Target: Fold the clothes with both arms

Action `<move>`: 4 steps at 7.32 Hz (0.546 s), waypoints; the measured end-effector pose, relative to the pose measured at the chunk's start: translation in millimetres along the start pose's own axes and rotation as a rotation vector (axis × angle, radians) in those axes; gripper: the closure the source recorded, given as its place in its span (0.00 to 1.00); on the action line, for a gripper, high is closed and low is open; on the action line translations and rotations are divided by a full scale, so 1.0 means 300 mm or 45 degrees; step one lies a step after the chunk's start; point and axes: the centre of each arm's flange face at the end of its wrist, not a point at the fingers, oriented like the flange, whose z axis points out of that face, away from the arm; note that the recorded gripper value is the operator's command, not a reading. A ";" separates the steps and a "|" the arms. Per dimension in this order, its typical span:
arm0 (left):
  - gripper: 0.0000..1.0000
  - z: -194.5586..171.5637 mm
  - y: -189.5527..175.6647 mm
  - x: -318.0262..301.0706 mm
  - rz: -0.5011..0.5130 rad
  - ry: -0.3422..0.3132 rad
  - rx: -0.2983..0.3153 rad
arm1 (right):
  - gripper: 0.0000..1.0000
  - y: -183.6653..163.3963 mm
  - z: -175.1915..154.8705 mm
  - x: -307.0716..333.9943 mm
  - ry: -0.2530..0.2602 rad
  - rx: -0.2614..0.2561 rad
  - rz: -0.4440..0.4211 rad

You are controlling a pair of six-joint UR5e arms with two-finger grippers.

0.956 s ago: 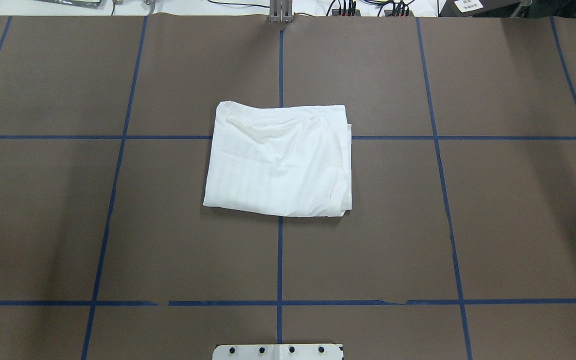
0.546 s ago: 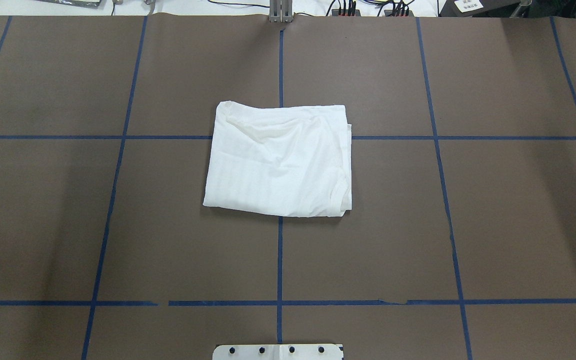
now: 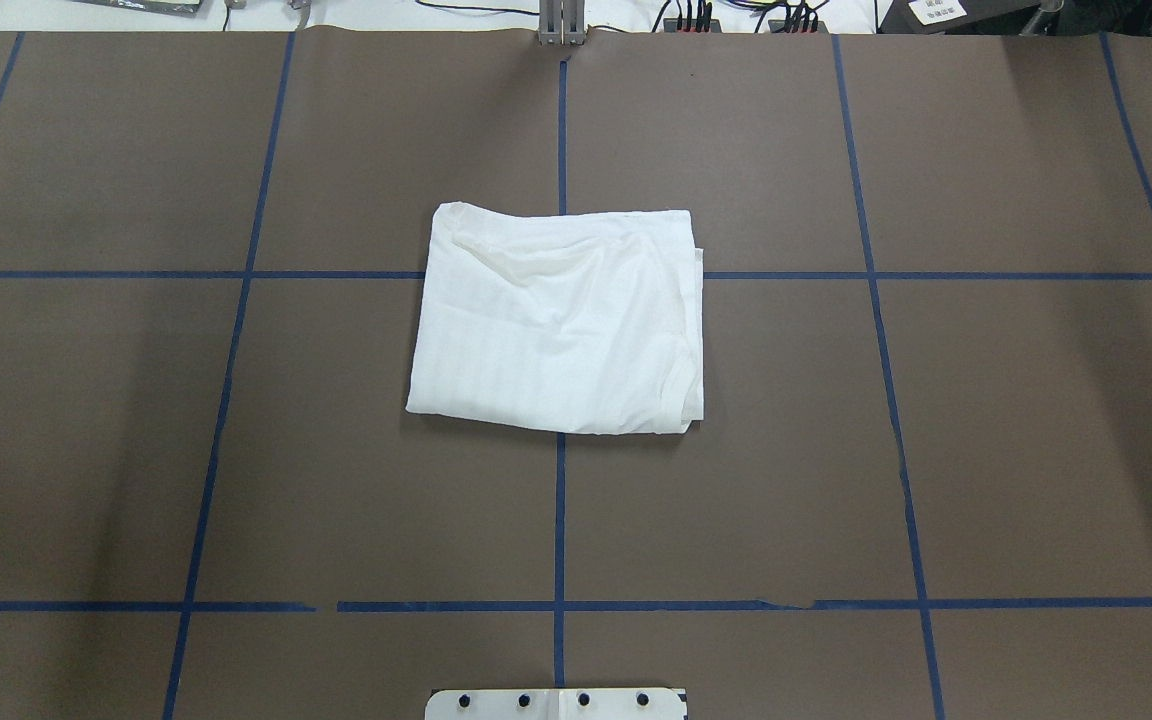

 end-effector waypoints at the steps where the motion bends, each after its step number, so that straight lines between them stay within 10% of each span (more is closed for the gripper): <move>1: 0.00 0.005 0.006 -0.004 -0.014 0.003 -0.017 | 0.00 0.001 0.000 0.001 0.001 -0.004 0.007; 4: 0.00 0.021 0.020 -0.015 -0.039 0.016 -0.049 | 0.00 0.005 0.000 0.009 0.003 -0.019 0.028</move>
